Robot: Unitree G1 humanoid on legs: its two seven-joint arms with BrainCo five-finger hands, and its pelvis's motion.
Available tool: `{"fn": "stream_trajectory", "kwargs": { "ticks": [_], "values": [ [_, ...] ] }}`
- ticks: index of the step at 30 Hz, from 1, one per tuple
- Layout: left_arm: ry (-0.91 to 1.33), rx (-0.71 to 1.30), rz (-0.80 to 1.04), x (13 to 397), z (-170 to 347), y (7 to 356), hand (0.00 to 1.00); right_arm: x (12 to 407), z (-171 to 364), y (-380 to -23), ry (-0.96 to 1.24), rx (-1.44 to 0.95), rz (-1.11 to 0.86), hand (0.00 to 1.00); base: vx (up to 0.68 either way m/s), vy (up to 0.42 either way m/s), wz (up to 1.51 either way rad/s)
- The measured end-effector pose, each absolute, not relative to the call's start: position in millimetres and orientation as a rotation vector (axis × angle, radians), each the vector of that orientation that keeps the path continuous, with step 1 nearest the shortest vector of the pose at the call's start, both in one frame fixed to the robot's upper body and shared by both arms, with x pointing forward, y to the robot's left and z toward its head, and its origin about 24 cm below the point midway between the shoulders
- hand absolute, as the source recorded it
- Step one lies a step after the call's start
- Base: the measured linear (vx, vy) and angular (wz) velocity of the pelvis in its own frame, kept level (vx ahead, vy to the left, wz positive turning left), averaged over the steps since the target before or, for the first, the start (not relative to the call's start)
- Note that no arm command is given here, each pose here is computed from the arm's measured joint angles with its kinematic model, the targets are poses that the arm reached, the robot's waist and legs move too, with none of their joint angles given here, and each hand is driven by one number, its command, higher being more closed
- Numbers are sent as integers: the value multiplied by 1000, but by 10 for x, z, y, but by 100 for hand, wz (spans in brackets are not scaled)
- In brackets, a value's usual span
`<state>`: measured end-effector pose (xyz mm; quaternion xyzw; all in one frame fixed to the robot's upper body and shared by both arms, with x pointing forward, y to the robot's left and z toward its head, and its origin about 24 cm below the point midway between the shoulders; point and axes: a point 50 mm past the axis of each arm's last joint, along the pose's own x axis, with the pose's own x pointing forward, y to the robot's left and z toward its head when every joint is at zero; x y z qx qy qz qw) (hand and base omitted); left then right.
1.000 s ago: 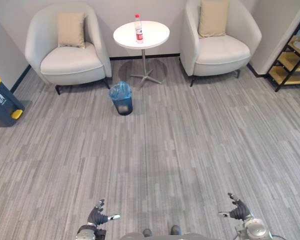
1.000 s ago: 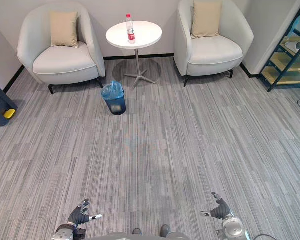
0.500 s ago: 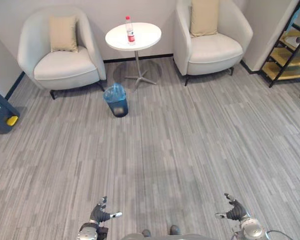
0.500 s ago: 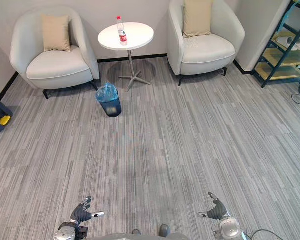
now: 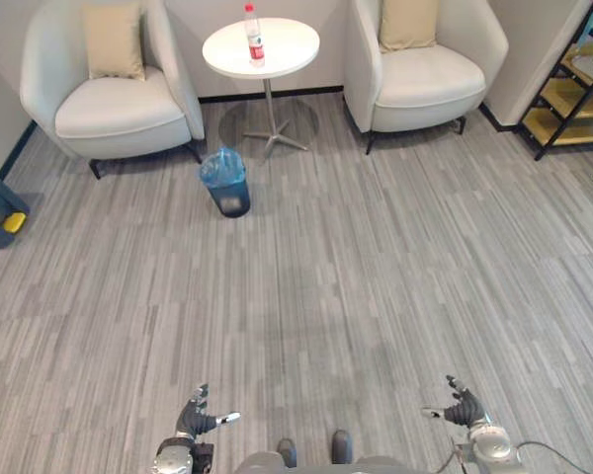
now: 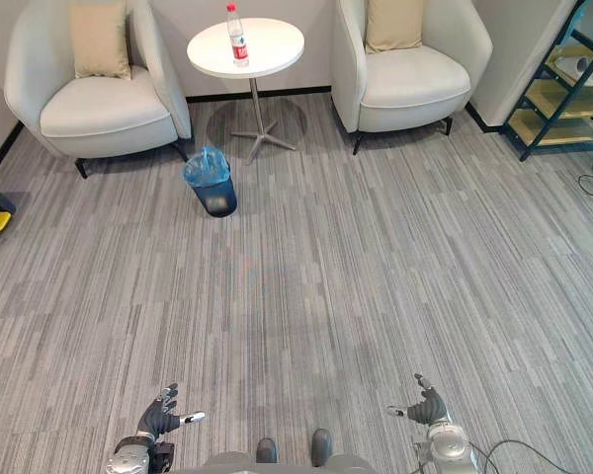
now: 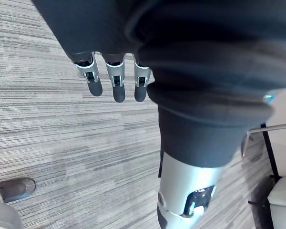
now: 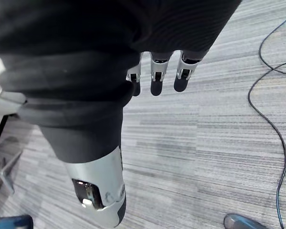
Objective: Gather rubbish on tea table into small bin, then transfer packed bag to large trash can.
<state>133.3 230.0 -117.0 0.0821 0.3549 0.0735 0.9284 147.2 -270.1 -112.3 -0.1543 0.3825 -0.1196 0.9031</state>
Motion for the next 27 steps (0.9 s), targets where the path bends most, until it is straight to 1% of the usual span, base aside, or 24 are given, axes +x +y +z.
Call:
{"fn": "stream_trajectory", "kwargs": {
  "ticks": [1,3,7,10,12,14,17,19,21,25,26,27],
  "values": [
    [721,167,156,1350,-1155,2315,0,1550,-1110,-2646,772,-302,-241,0,230,50,-4],
    [696,173,177,1402,-1111,2345,0,1551,-1134,-2580,775,-280,-235,0,251,25,-4],
    [635,139,206,1589,-1028,2333,0,1644,-1090,-2587,747,-266,-245,0,519,-71,38],
    [608,118,198,1706,-998,2263,0,1654,-1061,-2656,740,-282,-272,0,674,-234,60],
    [601,109,187,1742,-994,2221,0,1755,-1010,-2664,710,-276,-284,0,566,-232,27],
    [607,98,189,1729,-1010,2195,0,1722,-1038,-2624,721,-283,-261,0,668,-271,35],
    [611,91,187,1705,-1019,2173,0,1792,-1048,-2464,698,-237,-231,0,609,-217,-7],
    [602,86,183,1708,-1008,2151,0,1814,-1044,-2414,685,-202,-237,0,571,-175,-1],
    [583,80,175,1718,-978,2121,0,1827,-1031,-2437,679,-199,-252,0,621,-98,-18],
    [600,69,192,1607,-1008,2127,0,1876,-987,-2511,664,-209,-277,0,617,86,-66],
    [629,74,209,1517,-1048,2170,0,1840,-1026,-2487,686,-203,-276,0,800,235,-75],
    [633,76,223,1506,-1049,2209,0,1848,-1035,-2450,687,-198,-267,0,663,228,-43]
  ]
}}
